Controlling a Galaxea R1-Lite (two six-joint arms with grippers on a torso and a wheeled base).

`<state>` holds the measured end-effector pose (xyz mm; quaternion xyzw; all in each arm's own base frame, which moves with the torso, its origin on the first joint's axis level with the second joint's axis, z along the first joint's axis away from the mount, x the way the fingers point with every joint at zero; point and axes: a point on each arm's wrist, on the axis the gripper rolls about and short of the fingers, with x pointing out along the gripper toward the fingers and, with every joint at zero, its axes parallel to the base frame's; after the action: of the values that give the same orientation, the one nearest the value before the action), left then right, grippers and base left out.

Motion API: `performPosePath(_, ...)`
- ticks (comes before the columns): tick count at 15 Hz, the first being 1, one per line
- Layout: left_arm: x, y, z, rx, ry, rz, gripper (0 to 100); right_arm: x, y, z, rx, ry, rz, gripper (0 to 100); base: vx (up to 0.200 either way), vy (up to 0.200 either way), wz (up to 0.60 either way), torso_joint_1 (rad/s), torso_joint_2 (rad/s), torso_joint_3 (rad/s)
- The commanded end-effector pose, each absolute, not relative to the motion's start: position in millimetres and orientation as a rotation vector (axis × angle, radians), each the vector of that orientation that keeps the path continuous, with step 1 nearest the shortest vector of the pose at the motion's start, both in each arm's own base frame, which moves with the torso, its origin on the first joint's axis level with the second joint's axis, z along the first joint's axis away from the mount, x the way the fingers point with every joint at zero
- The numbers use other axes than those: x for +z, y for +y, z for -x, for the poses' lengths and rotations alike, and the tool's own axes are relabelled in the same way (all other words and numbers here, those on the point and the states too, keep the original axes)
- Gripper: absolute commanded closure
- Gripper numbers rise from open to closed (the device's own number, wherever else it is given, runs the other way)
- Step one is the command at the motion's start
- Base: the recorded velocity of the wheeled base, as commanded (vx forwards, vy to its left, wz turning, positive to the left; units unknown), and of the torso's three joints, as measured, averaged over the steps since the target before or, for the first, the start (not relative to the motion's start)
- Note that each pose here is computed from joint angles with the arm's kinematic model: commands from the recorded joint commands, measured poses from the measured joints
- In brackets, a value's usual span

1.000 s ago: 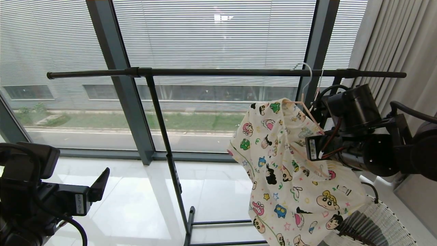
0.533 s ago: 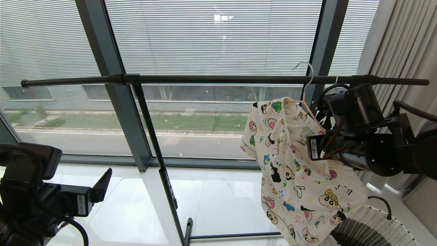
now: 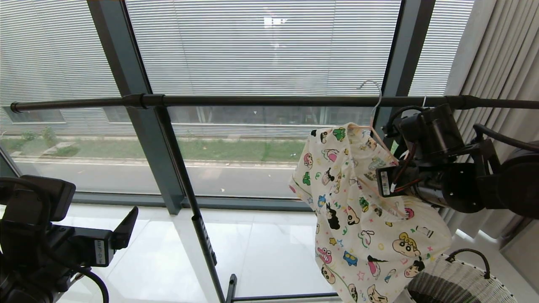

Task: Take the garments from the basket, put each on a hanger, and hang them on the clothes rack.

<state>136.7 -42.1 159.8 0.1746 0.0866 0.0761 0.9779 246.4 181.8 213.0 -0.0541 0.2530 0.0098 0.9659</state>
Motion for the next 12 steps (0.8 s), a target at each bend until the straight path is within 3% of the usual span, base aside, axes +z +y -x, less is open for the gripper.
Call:
performPosePath(1, 159.7, -41.9, -136.3, 0.154, 0.174, -0.351, 0, 204.9, 185.8, -261.5, 0.002, 0.53, 0.127, 100, 0.0, 0.0, 0.0, 0.0, 0.0, 0.0)
performPosePath(12, 163.2, -53.8, -135.1, 0.082, 0.151, -0.351, 0, 191.6, 197.9, -300.5, -0.022, 0.544, 0.166, 100, 0.0, 0.0, 0.0, 0.0, 0.0, 0.0)
